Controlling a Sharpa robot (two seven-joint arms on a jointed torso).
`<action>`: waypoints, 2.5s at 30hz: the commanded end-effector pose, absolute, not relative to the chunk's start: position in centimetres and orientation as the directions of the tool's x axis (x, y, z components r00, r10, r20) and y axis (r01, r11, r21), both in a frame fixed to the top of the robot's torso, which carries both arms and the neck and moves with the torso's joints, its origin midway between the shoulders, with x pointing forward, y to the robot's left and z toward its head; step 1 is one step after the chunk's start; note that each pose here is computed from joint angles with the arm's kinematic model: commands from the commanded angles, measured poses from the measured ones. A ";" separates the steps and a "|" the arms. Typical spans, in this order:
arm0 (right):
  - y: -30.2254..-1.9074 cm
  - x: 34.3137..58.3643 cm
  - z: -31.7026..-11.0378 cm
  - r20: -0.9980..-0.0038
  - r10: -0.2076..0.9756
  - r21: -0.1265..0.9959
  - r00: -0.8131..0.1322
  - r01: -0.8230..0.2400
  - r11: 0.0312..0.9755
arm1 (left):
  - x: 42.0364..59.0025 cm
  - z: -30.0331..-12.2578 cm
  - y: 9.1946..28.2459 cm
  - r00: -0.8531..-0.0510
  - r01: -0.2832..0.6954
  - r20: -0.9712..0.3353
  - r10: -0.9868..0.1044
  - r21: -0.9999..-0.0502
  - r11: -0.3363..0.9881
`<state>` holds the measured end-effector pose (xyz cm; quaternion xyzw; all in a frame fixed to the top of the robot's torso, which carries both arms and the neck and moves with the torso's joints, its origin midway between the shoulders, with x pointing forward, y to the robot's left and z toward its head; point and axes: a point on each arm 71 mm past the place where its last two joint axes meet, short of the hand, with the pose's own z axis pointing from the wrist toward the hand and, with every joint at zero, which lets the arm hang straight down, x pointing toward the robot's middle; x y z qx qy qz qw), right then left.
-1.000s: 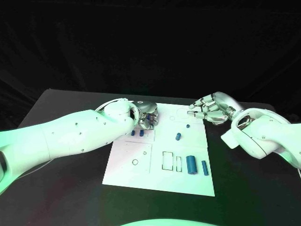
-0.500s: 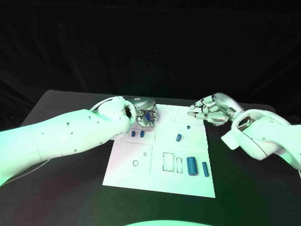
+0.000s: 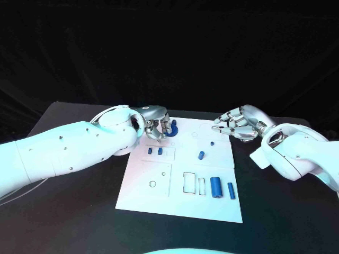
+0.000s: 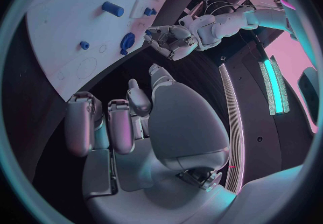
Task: Assemble the parts on the task board
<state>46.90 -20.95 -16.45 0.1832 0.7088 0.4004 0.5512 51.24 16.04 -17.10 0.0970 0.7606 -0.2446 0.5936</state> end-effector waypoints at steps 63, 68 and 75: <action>-20.8 46.9 -16.4 -0.636 0.699 0.769 -0.328 -0.192 0.609 | 52.1 -18.9 17.5 -0.381 0.377 -0.919 -0.101 -0.254 0.891; -20.8 46.9 -16.4 -0.636 0.699 0.769 -0.327 -0.192 0.610 | 52.1 -18.9 17.4 -0.383 0.377 -0.918 -0.099 -0.253 0.891; -20.8 46.9 -16.4 -0.636 0.699 0.769 -0.327 -0.192 0.610 | 52.1 -18.9 17.5 -0.384 0.373 -0.918 -0.097 -0.250 0.893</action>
